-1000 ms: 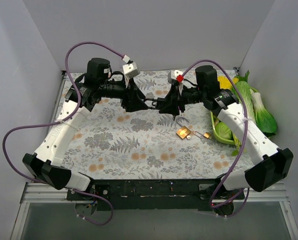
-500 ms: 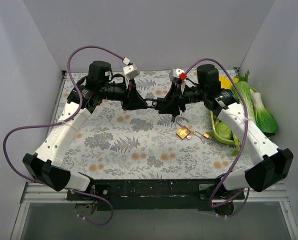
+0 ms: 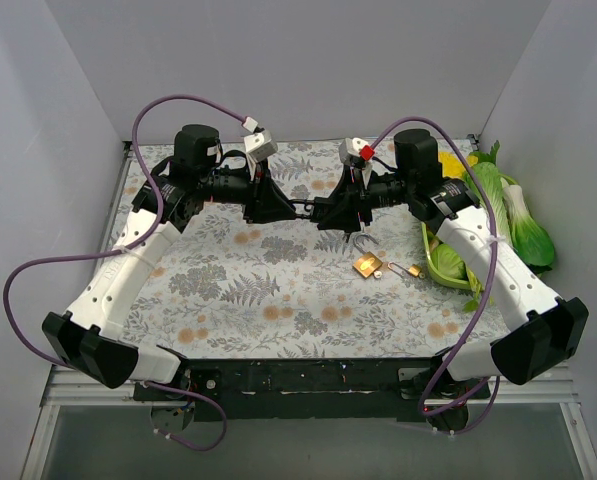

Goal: Lock with the key
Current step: Lock the lock, then place the key at the center of the board.

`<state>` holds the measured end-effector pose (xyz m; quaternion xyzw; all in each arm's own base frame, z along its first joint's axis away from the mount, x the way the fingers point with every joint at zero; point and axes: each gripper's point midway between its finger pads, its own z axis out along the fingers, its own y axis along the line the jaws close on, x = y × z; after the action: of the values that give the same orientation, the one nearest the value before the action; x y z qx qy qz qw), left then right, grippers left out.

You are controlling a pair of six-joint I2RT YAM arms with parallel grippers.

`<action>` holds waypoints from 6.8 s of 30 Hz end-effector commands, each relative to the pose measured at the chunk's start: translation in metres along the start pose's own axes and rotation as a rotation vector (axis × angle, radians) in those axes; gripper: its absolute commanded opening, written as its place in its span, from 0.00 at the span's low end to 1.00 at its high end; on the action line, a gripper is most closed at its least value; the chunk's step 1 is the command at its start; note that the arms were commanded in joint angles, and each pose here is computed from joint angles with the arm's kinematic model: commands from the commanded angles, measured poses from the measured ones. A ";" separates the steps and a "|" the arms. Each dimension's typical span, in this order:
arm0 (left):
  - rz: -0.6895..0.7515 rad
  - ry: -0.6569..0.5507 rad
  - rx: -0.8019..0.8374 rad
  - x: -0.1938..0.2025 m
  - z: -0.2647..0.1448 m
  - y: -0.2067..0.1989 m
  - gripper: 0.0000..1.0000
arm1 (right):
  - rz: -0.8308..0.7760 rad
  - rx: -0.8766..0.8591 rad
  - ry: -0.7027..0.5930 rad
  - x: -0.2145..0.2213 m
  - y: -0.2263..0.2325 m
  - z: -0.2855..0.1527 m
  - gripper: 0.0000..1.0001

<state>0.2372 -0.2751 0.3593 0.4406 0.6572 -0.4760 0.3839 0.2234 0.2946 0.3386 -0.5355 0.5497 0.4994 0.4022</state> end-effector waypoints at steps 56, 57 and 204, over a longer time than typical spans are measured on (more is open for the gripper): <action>0.022 -0.152 0.215 0.022 0.099 -0.029 0.00 | 0.014 -0.448 -0.074 -0.017 0.074 0.066 0.01; 0.021 -0.157 0.210 0.019 0.097 -0.031 0.00 | 0.013 -0.444 -0.071 -0.017 0.074 0.065 0.01; -0.560 -0.185 -0.626 0.129 -0.137 0.159 0.00 | 0.347 0.756 -0.122 0.162 -0.377 0.106 0.78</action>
<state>0.3307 -0.0823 0.2002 0.0137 0.8567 -0.3529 0.3759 0.5605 0.3979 0.0685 -0.1933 0.7895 0.3590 0.4587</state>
